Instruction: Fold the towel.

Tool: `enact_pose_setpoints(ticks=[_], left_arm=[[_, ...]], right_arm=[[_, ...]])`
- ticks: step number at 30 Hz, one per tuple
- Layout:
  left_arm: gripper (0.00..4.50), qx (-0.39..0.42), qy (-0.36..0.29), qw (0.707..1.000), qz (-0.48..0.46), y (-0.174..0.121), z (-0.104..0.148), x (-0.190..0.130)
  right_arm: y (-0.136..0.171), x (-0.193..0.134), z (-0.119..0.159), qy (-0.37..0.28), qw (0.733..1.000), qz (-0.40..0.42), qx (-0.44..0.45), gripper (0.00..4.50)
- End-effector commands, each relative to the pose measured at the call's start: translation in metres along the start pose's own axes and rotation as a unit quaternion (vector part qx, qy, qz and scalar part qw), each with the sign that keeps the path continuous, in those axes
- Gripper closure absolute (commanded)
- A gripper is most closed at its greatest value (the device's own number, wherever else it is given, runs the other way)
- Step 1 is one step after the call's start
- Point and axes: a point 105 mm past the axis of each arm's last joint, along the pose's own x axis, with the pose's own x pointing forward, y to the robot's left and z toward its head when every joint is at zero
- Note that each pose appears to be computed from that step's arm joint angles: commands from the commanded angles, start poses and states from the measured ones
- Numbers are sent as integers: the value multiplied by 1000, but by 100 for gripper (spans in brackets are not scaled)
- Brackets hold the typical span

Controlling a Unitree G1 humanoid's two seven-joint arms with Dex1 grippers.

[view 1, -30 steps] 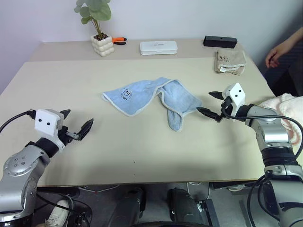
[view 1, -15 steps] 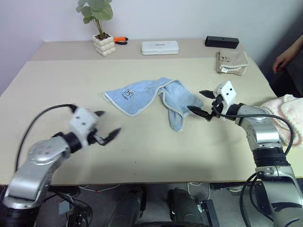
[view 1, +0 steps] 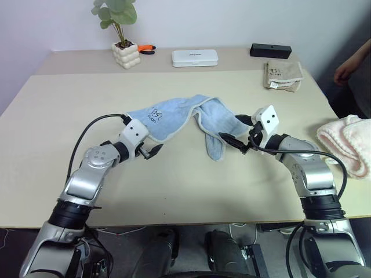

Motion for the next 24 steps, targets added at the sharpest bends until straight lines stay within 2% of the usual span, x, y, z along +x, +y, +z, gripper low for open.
enact_pose_setpoints(ticks=[1, 5, 6, 7, 14, 18, 24], left_arm=[[3, 4, -6, 1000, -12, 2, 1, 3], [3, 2, -1, 999, -34, -7, -6, 11], [53, 9, 4, 999, -33, -7, -8, 11], [81, 14, 8, 999, -31, -6, -10, 12], [440, 10, 1, 1000, -1, 4, -12, 11], [446, 27, -17, 999, 27, 12, -6, 6], [446, 38, -46, 997, 54, 22, 4, -21]], right_arm=[[0, 2, 22, -32, 999, -4, -21, 0], [0, 3, 23, -37, 999, -4, -20, 0], [0, 3, 22, -37, 999, -4, -20, 0], [0, 3, 22, -37, 999, -4, -20, 0], [1, 3, 16, -37, 999, -1, -19, 0], [1, 5, 14, -37, 999, 2, -21, 0], [-1, 4, 16, -40, 999, 1, -31, 0]])
